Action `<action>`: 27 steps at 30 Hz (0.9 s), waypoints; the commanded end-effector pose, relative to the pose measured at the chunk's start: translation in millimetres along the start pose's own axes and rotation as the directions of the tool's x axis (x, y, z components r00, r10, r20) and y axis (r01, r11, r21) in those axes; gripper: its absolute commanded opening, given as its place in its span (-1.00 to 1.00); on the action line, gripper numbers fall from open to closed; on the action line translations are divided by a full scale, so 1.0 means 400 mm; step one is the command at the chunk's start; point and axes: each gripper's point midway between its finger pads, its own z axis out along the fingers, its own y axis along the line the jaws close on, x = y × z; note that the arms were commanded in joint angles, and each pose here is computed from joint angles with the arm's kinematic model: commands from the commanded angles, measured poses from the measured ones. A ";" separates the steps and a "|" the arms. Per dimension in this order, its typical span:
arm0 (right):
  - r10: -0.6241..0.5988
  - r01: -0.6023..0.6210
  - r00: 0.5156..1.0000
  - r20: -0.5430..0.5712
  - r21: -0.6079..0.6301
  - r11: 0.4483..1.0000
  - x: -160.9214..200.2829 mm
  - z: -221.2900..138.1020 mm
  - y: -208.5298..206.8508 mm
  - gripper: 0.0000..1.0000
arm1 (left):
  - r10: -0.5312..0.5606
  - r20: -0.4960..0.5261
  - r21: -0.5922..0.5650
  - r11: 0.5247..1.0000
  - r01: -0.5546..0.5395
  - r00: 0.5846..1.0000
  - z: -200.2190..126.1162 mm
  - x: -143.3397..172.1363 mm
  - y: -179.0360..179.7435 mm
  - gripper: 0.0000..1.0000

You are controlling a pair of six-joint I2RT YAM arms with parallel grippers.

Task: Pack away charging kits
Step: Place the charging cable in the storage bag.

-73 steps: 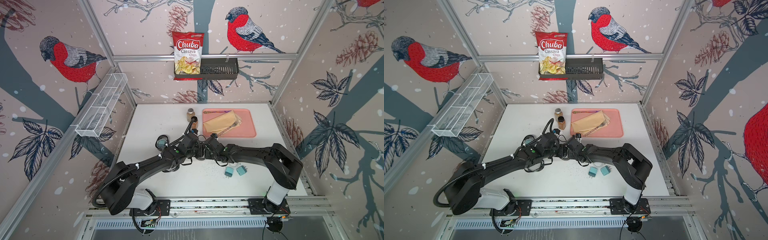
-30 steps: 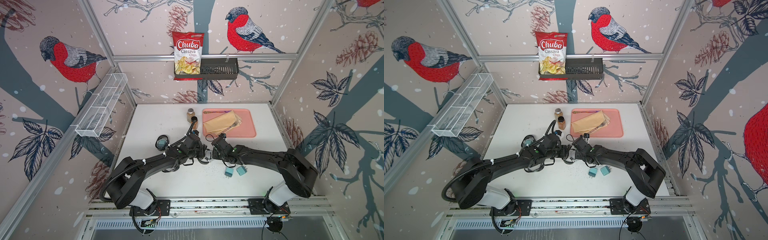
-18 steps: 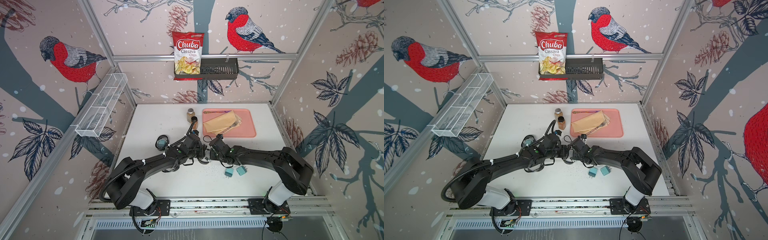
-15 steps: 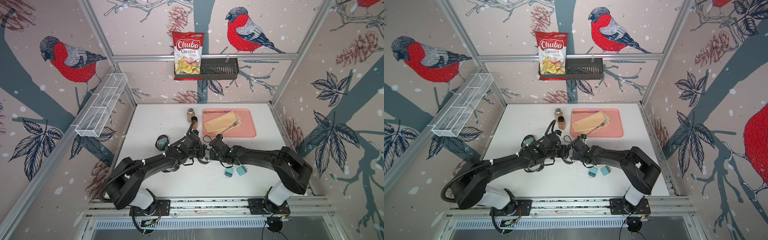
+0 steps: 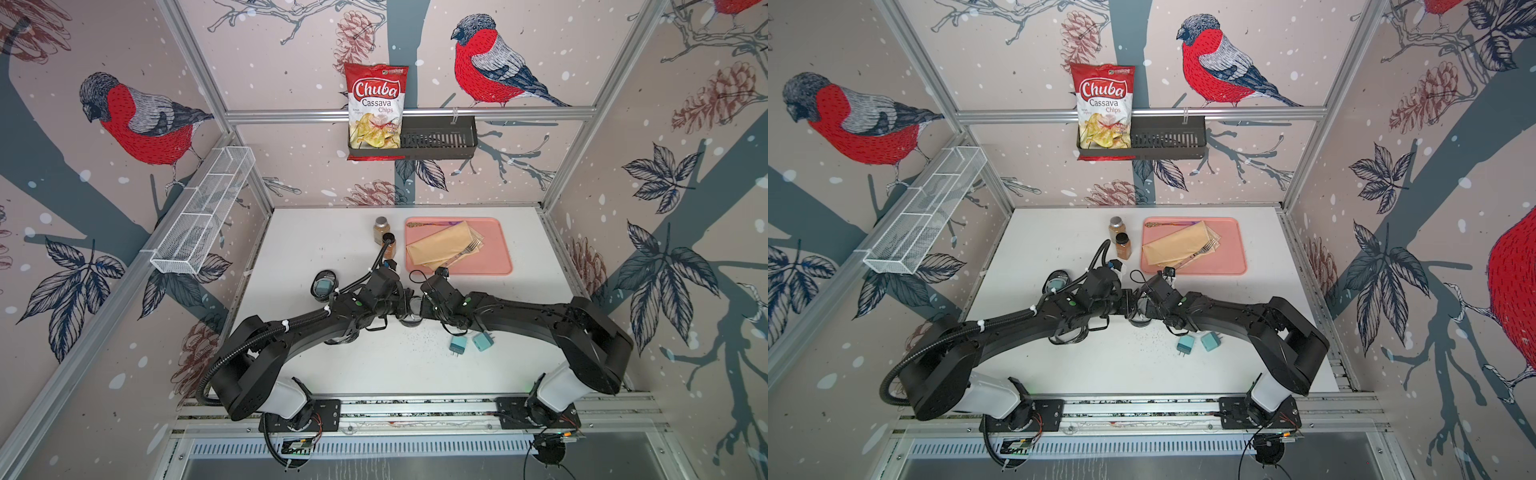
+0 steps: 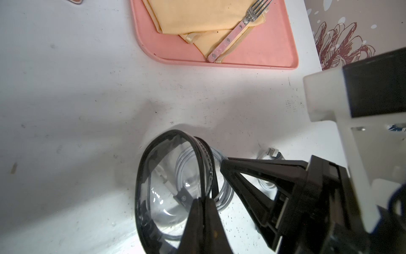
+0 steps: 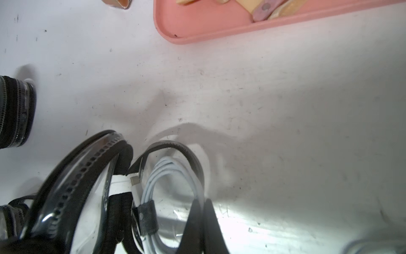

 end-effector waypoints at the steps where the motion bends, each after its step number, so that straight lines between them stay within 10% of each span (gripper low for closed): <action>1: 0.059 -0.057 0.997 0.051 -0.033 0.998 -0.025 -0.018 0.011 -1.00 | -0.041 0.045 0.005 0.999 0.041 0.998 -0.004 -0.015 0.000 -1.00; 27: 0.145 -0.140 0.988 0.059 -0.077 0.987 -0.011 0.021 0.064 -1.00 | -0.156 0.120 0.142 0.980 0.138 0.980 -0.027 -0.015 -0.035 -1.00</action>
